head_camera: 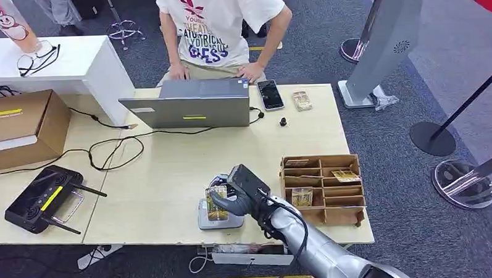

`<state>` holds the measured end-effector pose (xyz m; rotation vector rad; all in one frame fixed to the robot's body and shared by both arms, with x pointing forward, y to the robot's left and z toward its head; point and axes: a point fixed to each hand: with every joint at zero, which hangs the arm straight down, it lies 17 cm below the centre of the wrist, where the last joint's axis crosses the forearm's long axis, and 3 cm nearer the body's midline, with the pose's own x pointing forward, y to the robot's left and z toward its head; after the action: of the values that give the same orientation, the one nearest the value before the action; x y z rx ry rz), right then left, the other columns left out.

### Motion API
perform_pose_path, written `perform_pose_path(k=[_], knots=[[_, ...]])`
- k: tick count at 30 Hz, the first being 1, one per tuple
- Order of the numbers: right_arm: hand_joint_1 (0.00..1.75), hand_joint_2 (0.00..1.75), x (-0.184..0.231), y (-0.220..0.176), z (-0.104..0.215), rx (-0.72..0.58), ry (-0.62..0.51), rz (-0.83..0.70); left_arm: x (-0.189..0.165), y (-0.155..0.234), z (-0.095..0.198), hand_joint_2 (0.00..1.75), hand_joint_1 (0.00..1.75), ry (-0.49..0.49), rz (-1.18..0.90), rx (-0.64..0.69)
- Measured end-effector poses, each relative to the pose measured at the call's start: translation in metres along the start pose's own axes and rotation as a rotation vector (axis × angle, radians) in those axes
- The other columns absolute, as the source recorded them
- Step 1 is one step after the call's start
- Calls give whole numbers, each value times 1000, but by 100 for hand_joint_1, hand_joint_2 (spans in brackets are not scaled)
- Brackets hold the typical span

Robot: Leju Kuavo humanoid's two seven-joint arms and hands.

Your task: Pass the card to the sensor for recognition and then transmit it.

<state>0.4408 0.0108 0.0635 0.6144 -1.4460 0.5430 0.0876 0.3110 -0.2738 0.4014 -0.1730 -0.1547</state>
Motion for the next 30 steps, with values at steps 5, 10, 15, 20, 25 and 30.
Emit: perform_pose_path(k=[5,10,15,20,25,30], knots=[[175,175,0,-10,0,-30,2,-12,0,-1,0,0,0,2,0,-4],[175,175,-3,-17,1,-53,11,-13,-1,-1,0,0,0,4,-2,-6],[175,175,-12,-20,4,-58,41,-14,-1,-2,0,0,0,5,-1,-11],[175,175,-24,-20,9,-51,80,-9,-1,-3,1,0,0,6,0,-13],[175,175,-31,-23,11,-56,108,-5,-2,-2,0,0,0,9,2,-12],[175,175,-34,-25,11,-60,122,-1,-2,-3,0,0,0,12,3,-12]])
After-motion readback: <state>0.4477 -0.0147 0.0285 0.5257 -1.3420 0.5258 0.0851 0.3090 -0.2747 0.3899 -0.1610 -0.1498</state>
